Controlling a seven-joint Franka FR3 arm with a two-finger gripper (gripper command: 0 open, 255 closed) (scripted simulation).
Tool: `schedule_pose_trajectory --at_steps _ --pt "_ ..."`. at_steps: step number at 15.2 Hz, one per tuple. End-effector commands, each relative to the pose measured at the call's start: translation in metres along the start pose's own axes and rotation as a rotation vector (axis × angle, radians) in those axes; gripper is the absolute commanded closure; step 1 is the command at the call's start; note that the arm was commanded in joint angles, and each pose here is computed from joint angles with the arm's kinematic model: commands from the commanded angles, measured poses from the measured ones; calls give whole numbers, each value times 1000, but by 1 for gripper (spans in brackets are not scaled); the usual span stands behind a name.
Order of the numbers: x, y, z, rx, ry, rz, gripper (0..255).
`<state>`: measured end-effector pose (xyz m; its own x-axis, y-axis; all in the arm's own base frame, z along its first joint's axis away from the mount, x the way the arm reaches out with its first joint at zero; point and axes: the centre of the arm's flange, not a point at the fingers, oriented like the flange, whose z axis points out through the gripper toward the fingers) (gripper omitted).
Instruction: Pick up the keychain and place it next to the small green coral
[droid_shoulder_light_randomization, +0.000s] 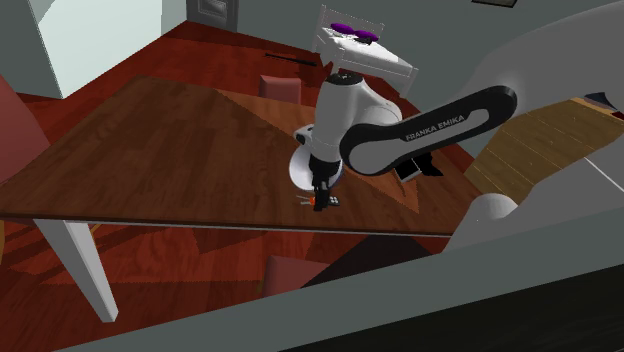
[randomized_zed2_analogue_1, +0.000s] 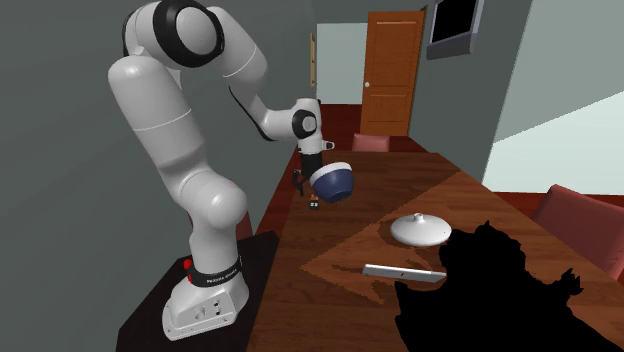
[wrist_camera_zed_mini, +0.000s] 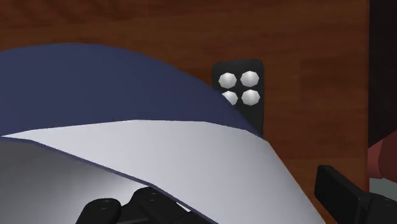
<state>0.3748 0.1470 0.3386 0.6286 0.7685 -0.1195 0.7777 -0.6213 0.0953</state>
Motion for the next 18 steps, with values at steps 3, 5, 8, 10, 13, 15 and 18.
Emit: schedule_pose_trajectory --at_steps 3,5,8,10,13,15,18 --pt "0 0 1 0 0 0 0" --pt "0 0 1 0 0 0 255" --pt "1 -1 0 0 0 0 255" --pt "1 -2 0 0 0 0 255" --pt "0 -2 2 0 0 0 255" --pt "-1 1 -5 0 0 0 255" --pt "-2 2 -20 0 0 0 255"
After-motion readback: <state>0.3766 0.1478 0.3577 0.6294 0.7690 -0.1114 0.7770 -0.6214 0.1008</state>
